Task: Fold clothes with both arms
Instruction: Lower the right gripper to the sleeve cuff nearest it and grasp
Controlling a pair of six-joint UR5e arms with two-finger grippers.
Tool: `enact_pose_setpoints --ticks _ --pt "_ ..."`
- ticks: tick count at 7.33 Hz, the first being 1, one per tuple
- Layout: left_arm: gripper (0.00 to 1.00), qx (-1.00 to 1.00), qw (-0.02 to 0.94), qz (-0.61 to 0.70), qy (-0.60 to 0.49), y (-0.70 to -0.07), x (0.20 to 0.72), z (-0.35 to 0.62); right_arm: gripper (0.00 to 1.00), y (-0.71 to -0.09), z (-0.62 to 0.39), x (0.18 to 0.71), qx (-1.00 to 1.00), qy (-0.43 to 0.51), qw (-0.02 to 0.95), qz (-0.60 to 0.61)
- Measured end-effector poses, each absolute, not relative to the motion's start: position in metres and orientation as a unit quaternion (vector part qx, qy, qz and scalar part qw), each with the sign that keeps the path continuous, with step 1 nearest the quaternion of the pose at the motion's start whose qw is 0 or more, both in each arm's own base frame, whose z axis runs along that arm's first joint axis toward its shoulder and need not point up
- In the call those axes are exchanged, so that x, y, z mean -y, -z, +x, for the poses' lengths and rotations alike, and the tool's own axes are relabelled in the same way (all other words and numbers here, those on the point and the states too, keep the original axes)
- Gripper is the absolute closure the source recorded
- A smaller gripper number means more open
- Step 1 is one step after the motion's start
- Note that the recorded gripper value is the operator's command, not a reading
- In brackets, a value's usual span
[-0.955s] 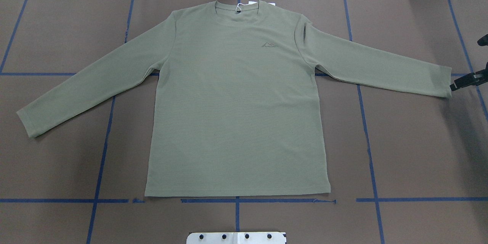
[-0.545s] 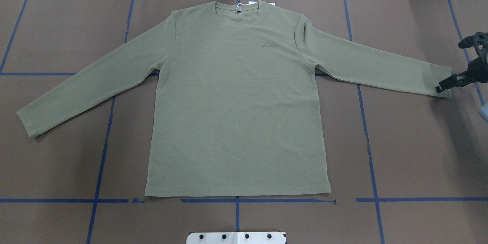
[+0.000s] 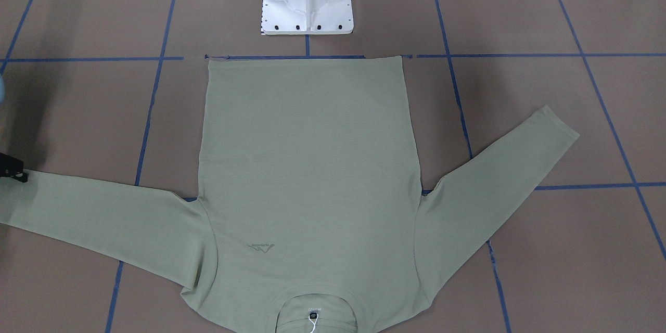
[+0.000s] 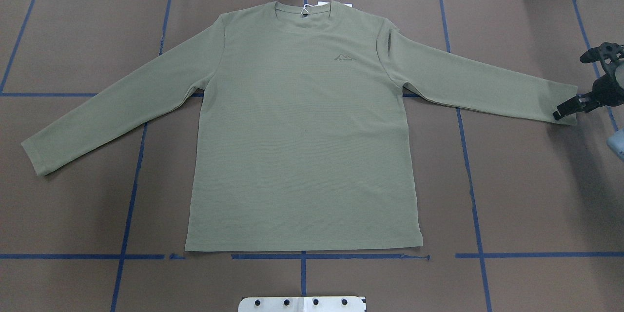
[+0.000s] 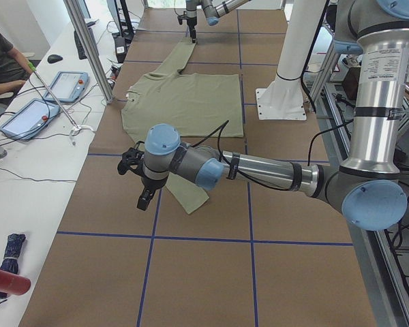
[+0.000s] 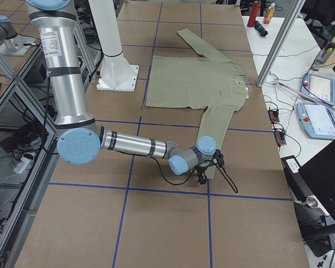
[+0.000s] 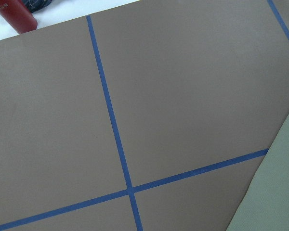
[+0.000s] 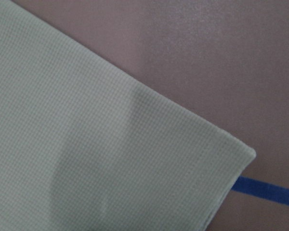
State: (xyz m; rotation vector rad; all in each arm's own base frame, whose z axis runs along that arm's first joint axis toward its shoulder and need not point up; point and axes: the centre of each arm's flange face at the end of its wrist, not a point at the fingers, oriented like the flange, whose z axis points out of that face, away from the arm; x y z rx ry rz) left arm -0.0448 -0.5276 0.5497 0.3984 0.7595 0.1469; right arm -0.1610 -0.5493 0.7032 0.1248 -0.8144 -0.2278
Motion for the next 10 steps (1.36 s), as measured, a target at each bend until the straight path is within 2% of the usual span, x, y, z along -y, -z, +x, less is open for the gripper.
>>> enact_pose_setpoints --ticks 4,8,9,10 --pt "0.0 -0.368 0.907 0.192 -0.071 -0.55 0.528 -0.045 0.0 -0.688 -0.131 0.566 0.413 0.087 0.904 0.068" --pt "0.0 -0.368 0.907 0.193 -0.07 -0.549 0.528 -0.045 0.01 -0.694 -0.144 0.565 0.396 0.095 0.911 0.064" --pt "0.0 -0.368 0.907 0.193 -0.07 -0.549 0.527 -0.045 0.14 -0.696 -0.145 0.564 0.393 0.096 0.912 0.063" --pt "0.0 -0.37 0.906 0.193 -0.071 -0.549 0.527 -0.045 0.22 -0.698 -0.145 0.563 0.392 0.095 0.913 0.06"
